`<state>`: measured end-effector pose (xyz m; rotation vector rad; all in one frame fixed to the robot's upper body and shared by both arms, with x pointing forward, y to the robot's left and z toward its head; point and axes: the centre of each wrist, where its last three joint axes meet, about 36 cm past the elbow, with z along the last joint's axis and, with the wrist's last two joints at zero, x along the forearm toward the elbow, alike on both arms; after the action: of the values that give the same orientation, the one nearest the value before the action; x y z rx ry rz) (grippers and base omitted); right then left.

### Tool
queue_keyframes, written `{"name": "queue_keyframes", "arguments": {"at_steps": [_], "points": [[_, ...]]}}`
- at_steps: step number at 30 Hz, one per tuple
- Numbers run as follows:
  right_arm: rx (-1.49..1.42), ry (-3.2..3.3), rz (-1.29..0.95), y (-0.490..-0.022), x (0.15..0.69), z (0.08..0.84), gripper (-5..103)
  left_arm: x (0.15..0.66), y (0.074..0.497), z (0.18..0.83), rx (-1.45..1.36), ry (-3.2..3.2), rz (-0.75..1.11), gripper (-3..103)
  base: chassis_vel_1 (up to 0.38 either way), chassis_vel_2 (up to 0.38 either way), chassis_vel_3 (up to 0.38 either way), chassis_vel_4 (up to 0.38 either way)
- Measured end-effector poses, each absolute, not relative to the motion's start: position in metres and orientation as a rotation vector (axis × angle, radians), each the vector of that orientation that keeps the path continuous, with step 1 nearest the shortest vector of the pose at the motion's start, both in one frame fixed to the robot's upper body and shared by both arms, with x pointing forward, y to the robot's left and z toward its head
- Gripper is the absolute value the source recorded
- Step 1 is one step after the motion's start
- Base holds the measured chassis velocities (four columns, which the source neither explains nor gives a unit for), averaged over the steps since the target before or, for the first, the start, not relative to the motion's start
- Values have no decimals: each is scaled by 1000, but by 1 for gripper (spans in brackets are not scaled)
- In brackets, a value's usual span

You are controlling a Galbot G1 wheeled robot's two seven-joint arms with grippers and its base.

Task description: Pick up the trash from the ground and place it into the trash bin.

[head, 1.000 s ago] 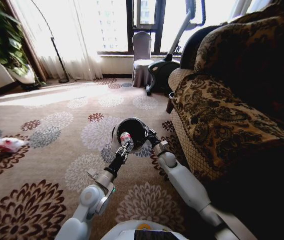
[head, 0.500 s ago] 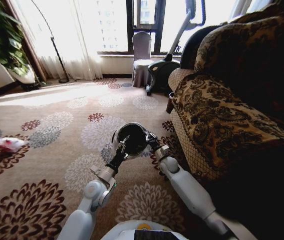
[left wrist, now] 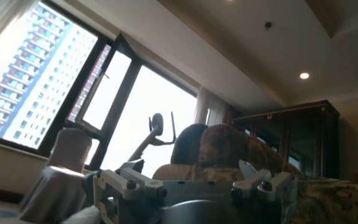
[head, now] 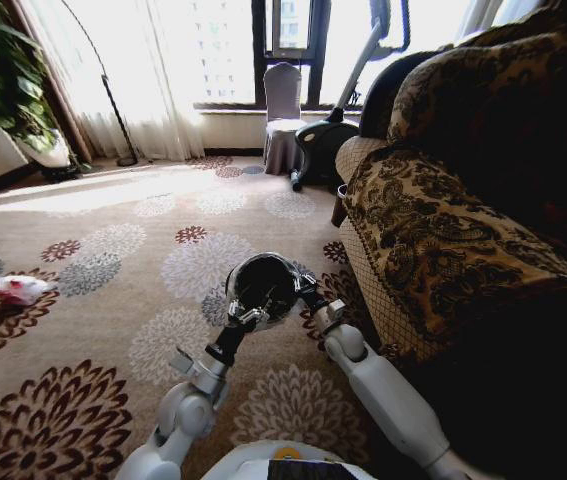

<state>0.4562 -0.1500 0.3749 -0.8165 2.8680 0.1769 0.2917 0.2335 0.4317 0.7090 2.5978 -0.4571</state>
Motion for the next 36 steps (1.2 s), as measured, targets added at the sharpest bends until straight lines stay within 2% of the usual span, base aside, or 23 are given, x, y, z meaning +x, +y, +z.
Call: {"name": "queue_keyframes", "arguments": {"at_steps": [1,3,4,6,11,19,36], "points": [[-814,2866,183,-154,447,377,0,288,247,437,538,2622,-381,100,54,5,-22,-5],[-796,2873,185,-160,439,376,0,283,259,434,290,2697,-390,100,68,19,-64,-22],[-796,2873,185,-160,439,376,0,283,259,434,290,2697,-390,100,82,19,-64,-39],[-774,2886,189,-164,427,373,0,277,270,421,-14,2802,-403,100,117,54,-129,-70],[-746,2892,195,-170,409,373,0,275,294,407,-294,2889,-366,100,204,129,-179,-142],[-676,2905,216,-184,382,372,0,276,311,391,-527,2985,-394,100,290,235,-281,-242],[-650,2902,245,-186,339,379,0,277,347,380,-674,2972,-378,100,379,268,-380,-272]]}}
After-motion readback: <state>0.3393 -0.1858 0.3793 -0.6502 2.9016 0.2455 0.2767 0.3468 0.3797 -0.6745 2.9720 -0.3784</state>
